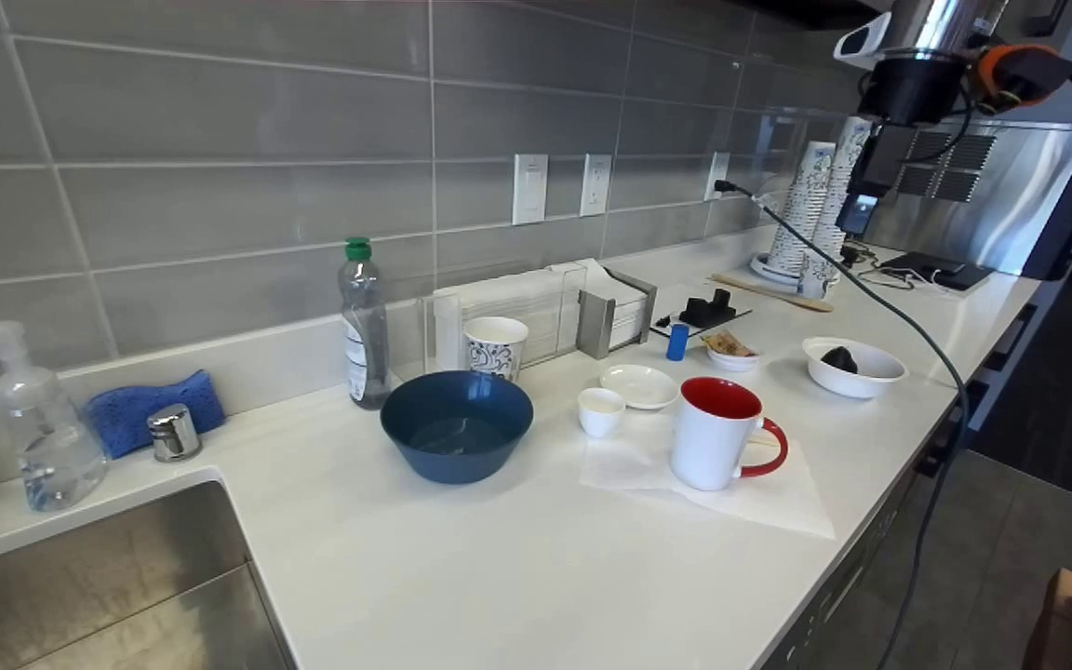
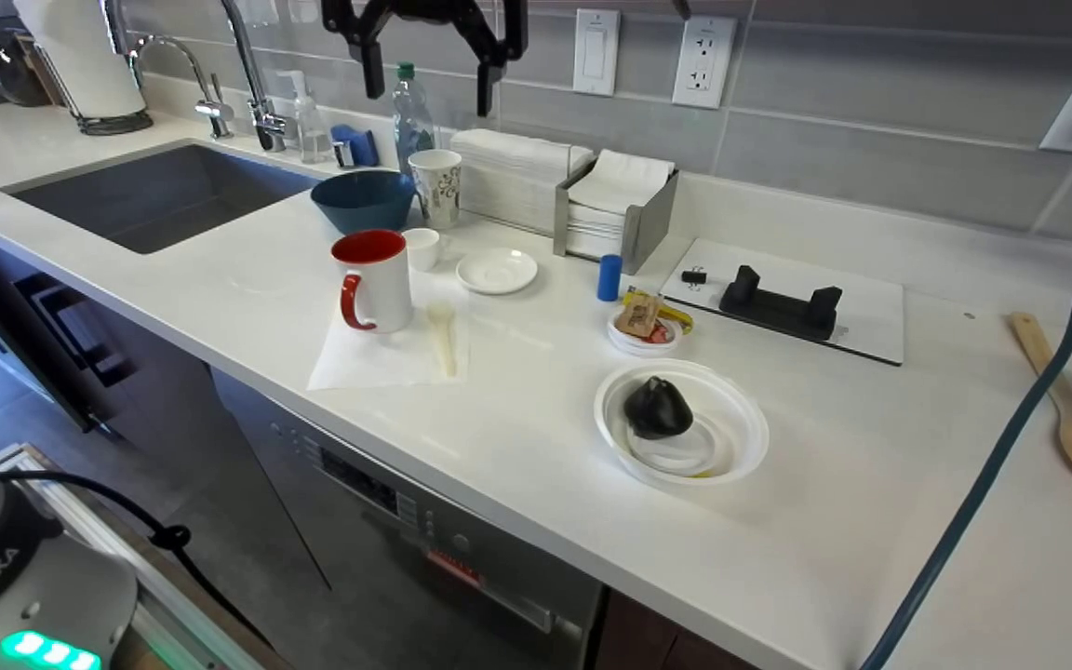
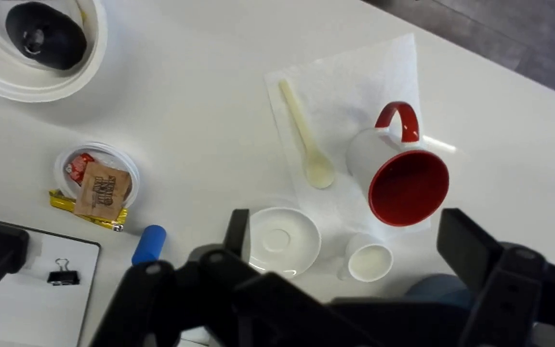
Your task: Put the white plastic spoon inside the mug
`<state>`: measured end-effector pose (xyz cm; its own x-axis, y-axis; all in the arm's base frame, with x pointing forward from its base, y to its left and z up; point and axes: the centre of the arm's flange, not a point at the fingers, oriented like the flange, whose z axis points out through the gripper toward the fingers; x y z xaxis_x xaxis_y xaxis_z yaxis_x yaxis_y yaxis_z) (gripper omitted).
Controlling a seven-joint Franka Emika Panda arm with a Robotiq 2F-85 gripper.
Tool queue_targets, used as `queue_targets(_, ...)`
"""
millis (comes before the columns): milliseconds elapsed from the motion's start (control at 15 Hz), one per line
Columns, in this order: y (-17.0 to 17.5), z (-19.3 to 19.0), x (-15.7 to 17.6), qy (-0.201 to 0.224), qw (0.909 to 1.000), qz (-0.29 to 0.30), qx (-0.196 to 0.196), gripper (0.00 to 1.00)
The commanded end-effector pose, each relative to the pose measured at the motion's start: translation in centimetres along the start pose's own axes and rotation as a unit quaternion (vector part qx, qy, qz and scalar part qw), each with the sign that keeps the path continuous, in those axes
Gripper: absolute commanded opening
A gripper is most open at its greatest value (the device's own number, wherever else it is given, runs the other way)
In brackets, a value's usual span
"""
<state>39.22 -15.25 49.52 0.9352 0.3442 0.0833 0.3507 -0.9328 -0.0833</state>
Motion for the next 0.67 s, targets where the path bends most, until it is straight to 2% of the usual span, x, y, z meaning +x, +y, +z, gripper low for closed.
queue_targets(0,0.6,1.0,-4.2,0.033,0.9950,-0.092,0.019,1.00)
queue_targets(133,1.6,3.2,-5.4,0.055,0.9888,-0.133,0.041,1.00)
queue_targets(400,1.3,9.4,-6.9,0.077,0.9814,-0.175,0.015,1.00)
queue_targets(467,1.1,10.7,-7.0,0.084,0.9799,-0.181,-0.003,1.00)
queue_targets(533,1.8,7.8,-6.1,0.059,0.9846,-0.164,0.012,1.00)
queue_targets(600,1.5,8.9,-6.4,0.058,0.9844,-0.166,0.012,1.00)
